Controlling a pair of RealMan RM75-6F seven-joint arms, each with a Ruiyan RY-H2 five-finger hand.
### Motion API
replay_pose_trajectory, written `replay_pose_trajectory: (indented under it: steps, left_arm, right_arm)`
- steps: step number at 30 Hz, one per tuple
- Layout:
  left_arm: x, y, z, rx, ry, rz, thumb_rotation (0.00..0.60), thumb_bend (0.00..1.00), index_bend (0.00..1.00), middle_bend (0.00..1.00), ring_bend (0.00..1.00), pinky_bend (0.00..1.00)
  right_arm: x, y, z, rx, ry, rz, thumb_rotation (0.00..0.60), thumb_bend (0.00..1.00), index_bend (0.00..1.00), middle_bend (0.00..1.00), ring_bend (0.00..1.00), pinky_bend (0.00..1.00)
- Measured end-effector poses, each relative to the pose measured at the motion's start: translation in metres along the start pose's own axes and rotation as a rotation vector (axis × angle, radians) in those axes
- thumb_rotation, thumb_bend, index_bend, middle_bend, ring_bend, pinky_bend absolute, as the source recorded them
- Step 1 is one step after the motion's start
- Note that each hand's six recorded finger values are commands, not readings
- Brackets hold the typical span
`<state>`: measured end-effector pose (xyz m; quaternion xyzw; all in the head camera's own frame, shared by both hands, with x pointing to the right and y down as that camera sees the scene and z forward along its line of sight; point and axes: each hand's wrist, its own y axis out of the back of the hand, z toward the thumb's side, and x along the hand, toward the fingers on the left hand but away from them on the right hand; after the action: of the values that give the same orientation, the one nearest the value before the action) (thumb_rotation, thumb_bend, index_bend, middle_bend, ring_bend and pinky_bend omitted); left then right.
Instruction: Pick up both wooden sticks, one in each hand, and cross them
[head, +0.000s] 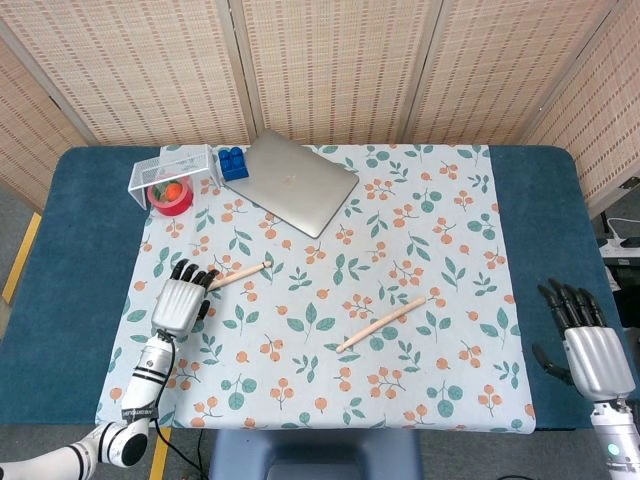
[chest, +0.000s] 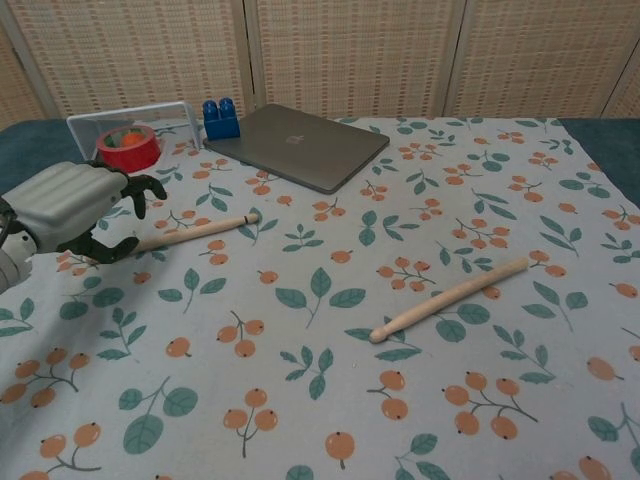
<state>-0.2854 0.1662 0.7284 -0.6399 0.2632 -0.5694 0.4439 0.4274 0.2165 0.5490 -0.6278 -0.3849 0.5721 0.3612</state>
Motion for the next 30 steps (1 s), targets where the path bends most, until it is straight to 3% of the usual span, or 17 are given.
replay_pose_trajectory:
  steps: [8, 15, 30]
  left_arm:
    - [0.024, -0.023, 0.000, 0.111, 0.076, -0.075, 0.600, 0.40, 0.23, 0.32, 0.21, 0.17]
    - [0.028, -0.027, 0.003, 0.146, 0.075, -0.084, 0.600, 0.41, 0.25, 0.32, 0.21, 0.17]
    - [0.030, -0.036, -0.003, 0.229, 0.095, -0.111, 0.600, 0.41, 0.36, 0.44, 0.24, 0.17]
  right_arm:
    - [-0.001, -0.001, -0.001, -0.004, -0.002, 0.015, 0.600, 0.26, 0.00, 0.00, 0.00, 0.00]
    - [-0.001, -0.004, 0.000, -0.004, 0.002, 0.030, 0.600, 0.26, 0.00, 0.00, 0.00, 0.00]
    - [-0.001, -0.004, -0.001, -0.008, -0.001, 0.034, 0.600, 0.26, 0.00, 0.00, 0.00, 0.00]
